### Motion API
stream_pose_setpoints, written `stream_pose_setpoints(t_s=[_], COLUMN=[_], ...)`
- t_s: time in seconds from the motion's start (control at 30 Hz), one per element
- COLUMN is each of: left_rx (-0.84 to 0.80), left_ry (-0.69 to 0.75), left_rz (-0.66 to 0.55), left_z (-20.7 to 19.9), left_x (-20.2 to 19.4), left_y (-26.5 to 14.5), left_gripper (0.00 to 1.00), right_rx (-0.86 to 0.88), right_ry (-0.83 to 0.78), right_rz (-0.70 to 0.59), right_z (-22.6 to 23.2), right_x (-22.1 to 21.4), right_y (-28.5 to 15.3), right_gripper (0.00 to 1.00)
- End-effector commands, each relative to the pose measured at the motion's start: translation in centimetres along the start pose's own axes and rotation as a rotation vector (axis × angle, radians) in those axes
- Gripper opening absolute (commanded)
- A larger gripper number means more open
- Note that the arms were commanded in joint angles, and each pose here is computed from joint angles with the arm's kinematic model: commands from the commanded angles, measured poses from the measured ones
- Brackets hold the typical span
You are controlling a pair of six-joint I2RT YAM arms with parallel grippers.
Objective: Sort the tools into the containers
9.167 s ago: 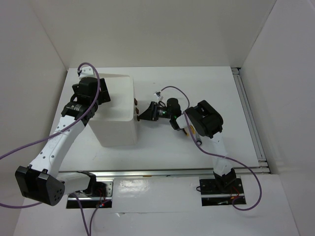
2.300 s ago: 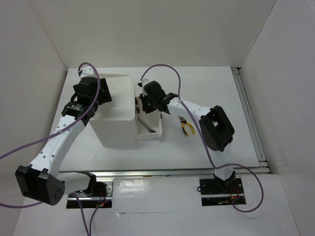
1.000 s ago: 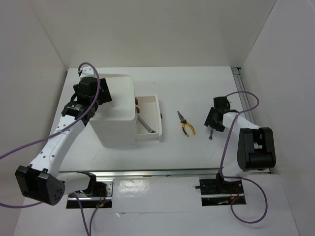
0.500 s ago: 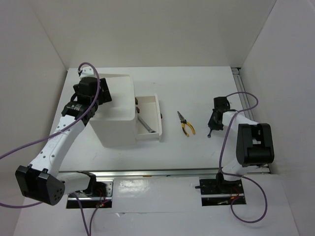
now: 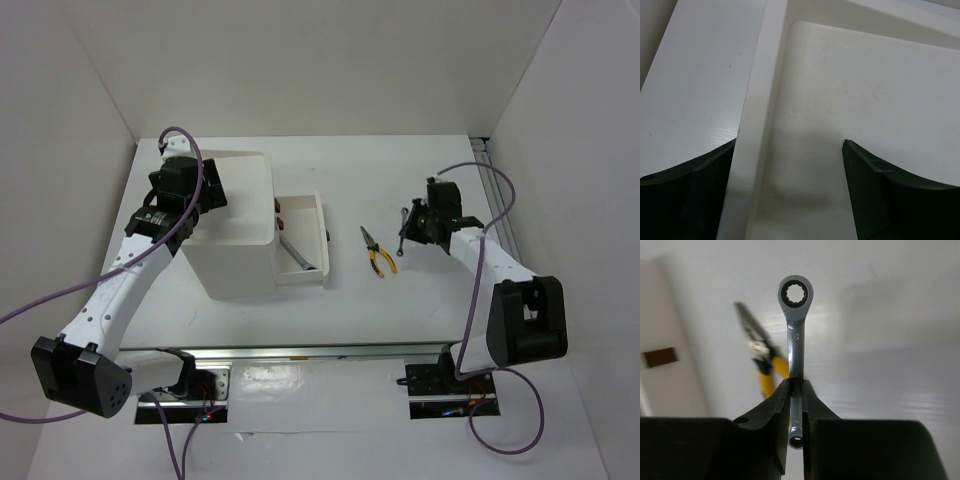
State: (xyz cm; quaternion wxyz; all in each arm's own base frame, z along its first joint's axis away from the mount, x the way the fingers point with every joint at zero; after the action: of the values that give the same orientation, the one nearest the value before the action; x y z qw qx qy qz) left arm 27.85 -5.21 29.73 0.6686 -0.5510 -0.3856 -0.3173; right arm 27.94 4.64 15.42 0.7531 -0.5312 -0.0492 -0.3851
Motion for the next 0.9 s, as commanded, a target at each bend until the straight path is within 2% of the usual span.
stream_pose_setpoints(t_s=[0.0, 0.23, 0.37, 0.53, 0.67, 0.7, 0.73, 0.77, 0.87], left_rx=[-0.163, -0.153, -0.152, -0.152, -0.152, -0.152, -0.152, -0.152, -0.152], left_ry=[0.102, 0.107, 0.11, 0.11, 0.11, 0.11, 0.11, 0.11, 0.11], left_rz=[0.284, 0.291, 0.3, 0.3, 0.3, 0.3, 0.3, 0.3, 0.3], left_z=[-2.1, -2.1, -2.1, -2.1, -2.1, -2.1, -2.1, -2.1, -2.1], left_x=[-5.3, -5.4, -5.7, -5.8, -5.8, -5.8, -5.8, -5.8, -5.8], left_y=[0.7, 1.0, 1.0, 1.0, 1.0, 1.0, 1.0, 1.0, 1.0], left_gripper=[0.9, 0.9, 0.9, 0.9, 0.9, 0.9, 0.9, 0.9, 0.9], right_rx=[0.269, 0.485, 0.511, 0.478, 0.471, 0.451, 0.453, 0.438, 0.419], right_ry=[-0.062, -0.114, -0.177, -0.219, -0.218, -0.232, -0.236, -0.251, -0.269], right_rz=[-0.058, 0.04, 0.106, 0.128, 0.121, 0.117, 0.108, 0.099, 0.006], right_z=[6.8, 15.5, 19.5, 21.8, 22.2, 22.1, 22.7, 22.5, 22.3], right_x=[1.5, -4.7, -8.7, -10.7, -10.6, -10.6, -10.6, -10.5, -9.2], right_y=[-2.2, -0.3, 1.5, 3.0, 3.6, 3.8, 3.5, 3.6, 2.0], right_gripper=[0.0, 0.0, 0.0, 0.0, 0.0, 0.28, 0.49, 0.59, 0.69])
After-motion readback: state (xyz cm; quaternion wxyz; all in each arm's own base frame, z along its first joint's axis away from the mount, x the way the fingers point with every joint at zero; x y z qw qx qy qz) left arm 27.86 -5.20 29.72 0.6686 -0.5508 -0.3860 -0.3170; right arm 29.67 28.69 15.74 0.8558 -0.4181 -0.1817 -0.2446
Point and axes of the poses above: each gripper's point midway between its finger pads, its own y axis out along the fingers, its own z axis along the line the jaws close on, x = y × z, the point moved 10 cm from there along -y, back along the fingers, and after that the axes turned 12 degrees about y, right-handed, at the moved point
